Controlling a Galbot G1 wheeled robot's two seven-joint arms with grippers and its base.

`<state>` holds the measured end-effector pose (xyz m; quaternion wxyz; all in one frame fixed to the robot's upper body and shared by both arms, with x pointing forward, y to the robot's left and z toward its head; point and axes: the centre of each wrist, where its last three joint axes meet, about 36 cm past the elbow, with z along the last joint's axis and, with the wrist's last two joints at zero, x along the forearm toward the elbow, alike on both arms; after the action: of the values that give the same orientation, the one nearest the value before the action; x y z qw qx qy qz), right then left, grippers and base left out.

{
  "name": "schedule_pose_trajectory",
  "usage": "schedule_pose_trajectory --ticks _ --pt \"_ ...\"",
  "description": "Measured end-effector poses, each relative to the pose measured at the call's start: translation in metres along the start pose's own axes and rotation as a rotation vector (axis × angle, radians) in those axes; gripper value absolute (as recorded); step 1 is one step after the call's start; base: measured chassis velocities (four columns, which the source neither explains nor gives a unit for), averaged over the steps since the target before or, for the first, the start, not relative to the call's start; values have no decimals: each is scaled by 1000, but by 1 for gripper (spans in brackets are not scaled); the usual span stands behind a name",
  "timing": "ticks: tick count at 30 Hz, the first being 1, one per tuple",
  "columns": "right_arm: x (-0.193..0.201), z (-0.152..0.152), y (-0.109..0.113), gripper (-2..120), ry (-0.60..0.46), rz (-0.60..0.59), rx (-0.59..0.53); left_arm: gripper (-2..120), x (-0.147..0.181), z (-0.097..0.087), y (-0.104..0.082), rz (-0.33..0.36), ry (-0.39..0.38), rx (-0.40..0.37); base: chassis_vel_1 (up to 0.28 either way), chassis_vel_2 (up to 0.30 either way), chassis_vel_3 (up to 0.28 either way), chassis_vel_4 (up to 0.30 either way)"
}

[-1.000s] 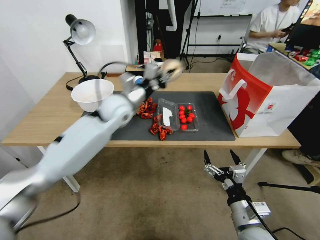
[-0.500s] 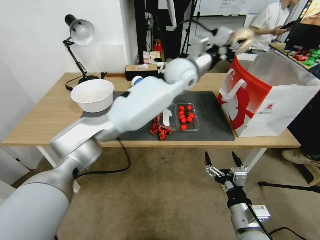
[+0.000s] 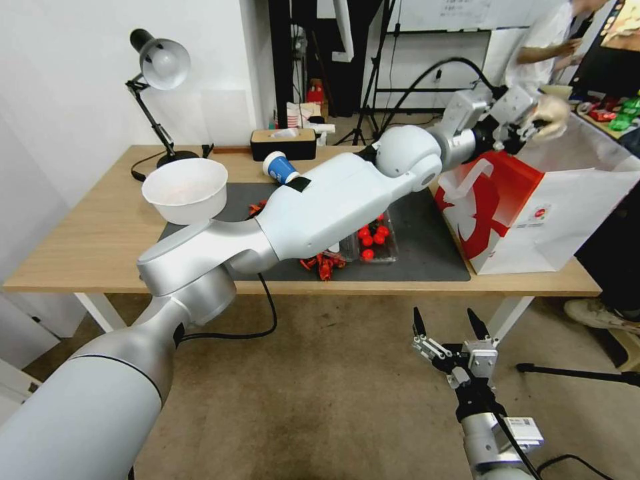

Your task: Pick up the trash from the table and place it into the takeout bag.

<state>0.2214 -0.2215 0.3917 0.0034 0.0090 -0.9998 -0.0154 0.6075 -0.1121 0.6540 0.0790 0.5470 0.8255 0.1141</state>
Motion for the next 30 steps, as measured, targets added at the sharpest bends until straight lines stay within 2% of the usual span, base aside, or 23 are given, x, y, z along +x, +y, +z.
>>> schedule_pose_trajectory --ticks 5,8,11,12,14,15,17,18,19,20,23,26,29,30 --pt "1 -1 0 100 -2 1 -2 6 0 2 -1 3 16 -36 0 0 0 0" --pt "3 0 -1 100 -2 4 0 11 1 2 -1 4 26 -46 0 0 0 0" --pt "5 0 -2 100 0 6 1 27 2 2 0 0 26 -45 0 0 0 0" --pt "5 0 -2 100 0 6 1 27 2 2 0 0 26 -45 0 0 0 0" --pt "5 -1 -1 100 -3 5 1 36 2 1 0 -6 22 -43 0 0 0 0" --pt "5 -1 -1 100 -3 5 1 36 2 1 0 -6 22 -43 0 0 0 0" --pt "5 -2 -1 100 -6 4 0 46 2 -1 0 -8 18 -42 0 0 0 0" --pt "5 -2 -1 100 -6 4 0 46 2 -1 0 -8 18 -42 0 0 0 0" --pt "5 -2 0 100 -8 3 -1 54 3 -3 1 -12 14 -41 0 0 0 0" --pt "5 -2 0 100 -8 3 -1 54 3 -3 1 -12 14 -41 0 0 0 0" --pt "5 -2 0 100 -11 2 -1 71 2 -8 3 -20 5 -40 0 0 0 0" --pt "5 -2 0 100 -11 2 -1 75 2 -9 2 -23 3 -39 0 0 0 0" --pt "4 -3 0 100 -12 0 0 91 4 -12 2 -41 -10 -29 0 0 0 0" --pt "4 -3 0 100 -12 0 0 91 4 -12 2 -41 -10 -29 0 0 0 0"
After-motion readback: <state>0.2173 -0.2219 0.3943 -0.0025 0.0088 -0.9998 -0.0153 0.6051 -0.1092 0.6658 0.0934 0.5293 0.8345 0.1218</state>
